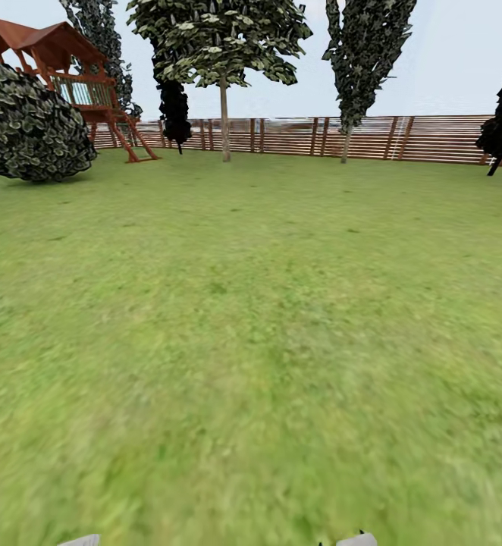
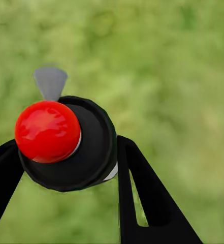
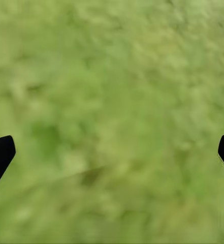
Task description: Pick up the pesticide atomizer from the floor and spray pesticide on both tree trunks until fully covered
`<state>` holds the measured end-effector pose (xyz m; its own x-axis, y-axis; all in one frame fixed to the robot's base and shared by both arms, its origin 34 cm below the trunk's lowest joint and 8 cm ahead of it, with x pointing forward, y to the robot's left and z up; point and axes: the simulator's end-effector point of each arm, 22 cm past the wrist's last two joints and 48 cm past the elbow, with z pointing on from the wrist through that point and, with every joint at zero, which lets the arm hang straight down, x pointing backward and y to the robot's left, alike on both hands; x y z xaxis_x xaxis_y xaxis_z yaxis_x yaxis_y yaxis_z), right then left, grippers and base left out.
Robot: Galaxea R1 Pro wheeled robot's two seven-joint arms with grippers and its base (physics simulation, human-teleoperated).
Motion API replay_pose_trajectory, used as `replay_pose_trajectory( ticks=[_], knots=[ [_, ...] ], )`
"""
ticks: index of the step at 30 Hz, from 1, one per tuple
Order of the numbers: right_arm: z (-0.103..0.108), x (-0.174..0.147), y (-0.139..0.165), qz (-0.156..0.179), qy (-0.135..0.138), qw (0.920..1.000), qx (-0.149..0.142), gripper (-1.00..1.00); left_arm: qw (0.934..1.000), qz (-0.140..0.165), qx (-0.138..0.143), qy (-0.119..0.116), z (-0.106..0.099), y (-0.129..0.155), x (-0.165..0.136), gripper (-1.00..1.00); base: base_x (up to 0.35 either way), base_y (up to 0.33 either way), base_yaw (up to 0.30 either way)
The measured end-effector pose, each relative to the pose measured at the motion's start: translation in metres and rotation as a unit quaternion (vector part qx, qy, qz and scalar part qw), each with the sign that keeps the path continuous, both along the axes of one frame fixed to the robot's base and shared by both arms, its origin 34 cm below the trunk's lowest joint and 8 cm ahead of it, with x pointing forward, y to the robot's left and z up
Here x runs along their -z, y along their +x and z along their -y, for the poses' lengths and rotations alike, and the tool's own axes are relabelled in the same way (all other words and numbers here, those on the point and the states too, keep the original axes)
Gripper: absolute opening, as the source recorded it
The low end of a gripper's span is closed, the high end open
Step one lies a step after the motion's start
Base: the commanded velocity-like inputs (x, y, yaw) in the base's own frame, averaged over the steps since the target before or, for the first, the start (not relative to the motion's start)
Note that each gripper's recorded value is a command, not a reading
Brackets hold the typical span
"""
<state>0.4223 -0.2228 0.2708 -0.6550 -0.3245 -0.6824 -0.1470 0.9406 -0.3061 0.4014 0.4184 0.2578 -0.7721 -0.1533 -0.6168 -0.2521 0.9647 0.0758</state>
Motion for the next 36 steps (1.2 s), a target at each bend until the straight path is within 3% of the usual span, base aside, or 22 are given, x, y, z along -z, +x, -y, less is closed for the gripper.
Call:
replay_pose_trajectory(
  ticks=[36],
  knots=[
    [0.0, 0.0, 0.0, 0.0, 0.0, 1.0, 0.0, 1.0, 1.0, -0.001, 0.0, 0.0, 0.0, -0.0002, 0.0002, -1.0, 0.339, 0.0, 0.0]
  ],
)
